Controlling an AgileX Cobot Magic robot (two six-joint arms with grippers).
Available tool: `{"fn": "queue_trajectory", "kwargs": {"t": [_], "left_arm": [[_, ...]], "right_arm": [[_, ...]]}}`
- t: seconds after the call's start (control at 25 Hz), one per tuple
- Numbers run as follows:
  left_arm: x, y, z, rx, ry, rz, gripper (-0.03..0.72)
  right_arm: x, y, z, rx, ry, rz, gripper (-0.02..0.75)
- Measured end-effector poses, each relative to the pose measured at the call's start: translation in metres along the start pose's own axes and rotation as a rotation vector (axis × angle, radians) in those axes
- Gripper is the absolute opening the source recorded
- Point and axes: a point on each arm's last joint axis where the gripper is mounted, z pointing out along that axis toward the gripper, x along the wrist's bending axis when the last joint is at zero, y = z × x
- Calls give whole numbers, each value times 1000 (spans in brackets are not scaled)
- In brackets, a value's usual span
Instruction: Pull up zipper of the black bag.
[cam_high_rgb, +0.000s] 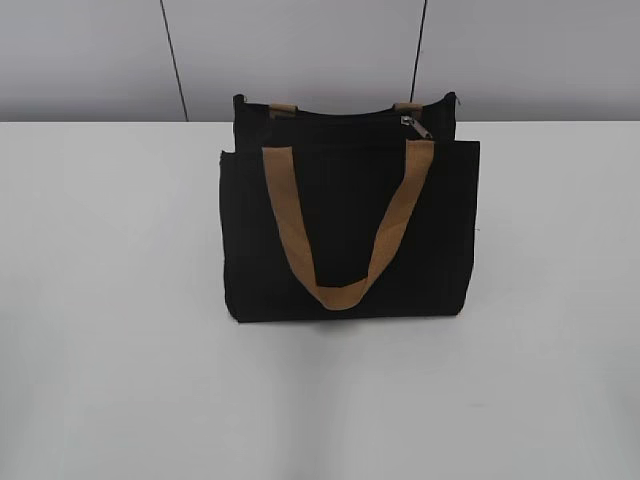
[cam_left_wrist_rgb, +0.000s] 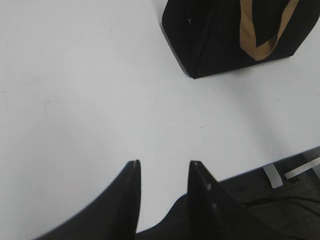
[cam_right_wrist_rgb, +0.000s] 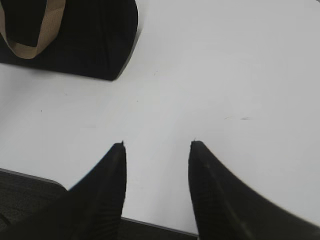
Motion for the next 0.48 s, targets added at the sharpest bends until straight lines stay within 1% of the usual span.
{"fn": "queue_trajectory", "kwargs": {"t": [0.12, 0.2, 0.36, 0.48], "left_arm": [[0, 0, 0, 0, 1, -1, 241], [0, 0, 0, -3, 16, -11, 239], [2, -3, -5, -44, 85, -60, 239], [1, -7, -12, -100, 150, -99, 239]], "right_arm": [[0, 0, 0, 0, -5, 3, 326], [0, 0, 0, 1, -26, 15, 326], [1, 0, 1, 4, -102, 59, 326], [1, 1, 1, 5, -130, 75, 326]]}}
